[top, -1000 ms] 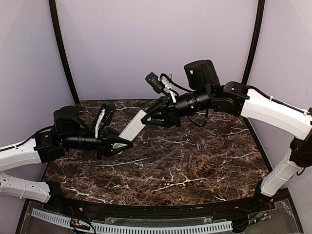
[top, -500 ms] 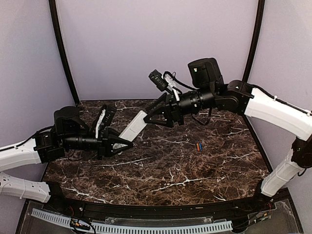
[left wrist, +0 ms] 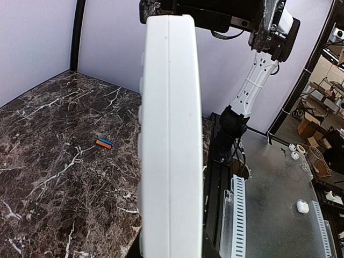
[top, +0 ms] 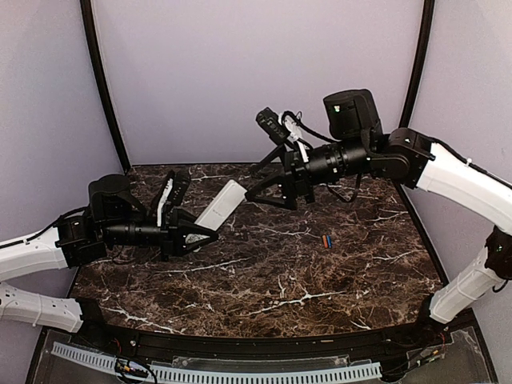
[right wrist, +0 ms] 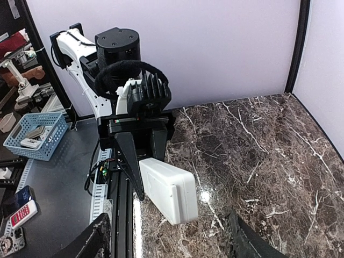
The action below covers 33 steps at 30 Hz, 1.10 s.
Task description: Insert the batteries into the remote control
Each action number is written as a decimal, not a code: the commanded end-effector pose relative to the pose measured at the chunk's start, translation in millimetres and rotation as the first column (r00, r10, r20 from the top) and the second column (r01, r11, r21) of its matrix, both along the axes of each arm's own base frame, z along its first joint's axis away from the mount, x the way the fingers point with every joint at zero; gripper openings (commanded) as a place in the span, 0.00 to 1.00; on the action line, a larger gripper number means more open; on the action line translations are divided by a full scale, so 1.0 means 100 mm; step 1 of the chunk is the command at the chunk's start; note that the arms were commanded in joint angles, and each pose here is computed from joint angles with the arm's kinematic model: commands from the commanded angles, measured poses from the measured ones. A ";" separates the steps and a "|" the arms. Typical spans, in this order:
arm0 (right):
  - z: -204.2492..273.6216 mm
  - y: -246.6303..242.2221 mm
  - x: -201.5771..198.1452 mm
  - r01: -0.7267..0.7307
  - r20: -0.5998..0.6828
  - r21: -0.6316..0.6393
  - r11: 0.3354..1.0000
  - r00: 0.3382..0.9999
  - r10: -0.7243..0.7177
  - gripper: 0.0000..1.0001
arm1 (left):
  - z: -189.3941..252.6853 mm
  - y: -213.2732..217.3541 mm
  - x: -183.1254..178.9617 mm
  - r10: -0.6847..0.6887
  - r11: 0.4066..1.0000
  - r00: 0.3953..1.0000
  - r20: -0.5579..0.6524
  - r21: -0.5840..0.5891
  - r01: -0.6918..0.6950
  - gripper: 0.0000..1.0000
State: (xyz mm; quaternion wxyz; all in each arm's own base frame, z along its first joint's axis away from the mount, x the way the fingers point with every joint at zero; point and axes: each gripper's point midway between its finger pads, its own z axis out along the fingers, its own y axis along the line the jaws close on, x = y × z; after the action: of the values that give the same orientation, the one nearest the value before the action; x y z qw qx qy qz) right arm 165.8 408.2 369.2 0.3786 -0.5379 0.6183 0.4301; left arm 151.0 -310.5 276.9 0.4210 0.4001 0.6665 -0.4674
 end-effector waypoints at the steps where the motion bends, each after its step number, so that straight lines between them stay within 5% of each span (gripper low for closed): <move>1: 0.20 -0.03 -0.07 -0.028 0.071 0.065 0.998 0.997 0.023 0.66 | 0.12 0.01 -0.01 -0.001 1.000 0.998 0.056 -0.019 0.002 0.00; 12: 0.10 0.14 -0.08 -0.024 0.088 0.039 0.999 0.996 0.020 0.40 | 0.14 0.00 -0.01 -0.007 1.000 0.998 0.055 -0.015 0.007 0.00; 33: -0.02 0.24 -0.02 -0.008 0.061 0.010 1.000 0.998 0.007 0.21 | 0.16 -0.03 -0.01 -0.022 0.999 0.998 0.066 -0.022 0.023 0.00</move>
State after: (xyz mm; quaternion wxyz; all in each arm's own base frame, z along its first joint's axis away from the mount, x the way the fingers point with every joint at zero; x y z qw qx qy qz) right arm 164.9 426.6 362.4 0.3954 -0.5513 0.6076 0.4131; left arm 151.4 -310.6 272.1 0.4209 0.4100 0.6672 -0.4578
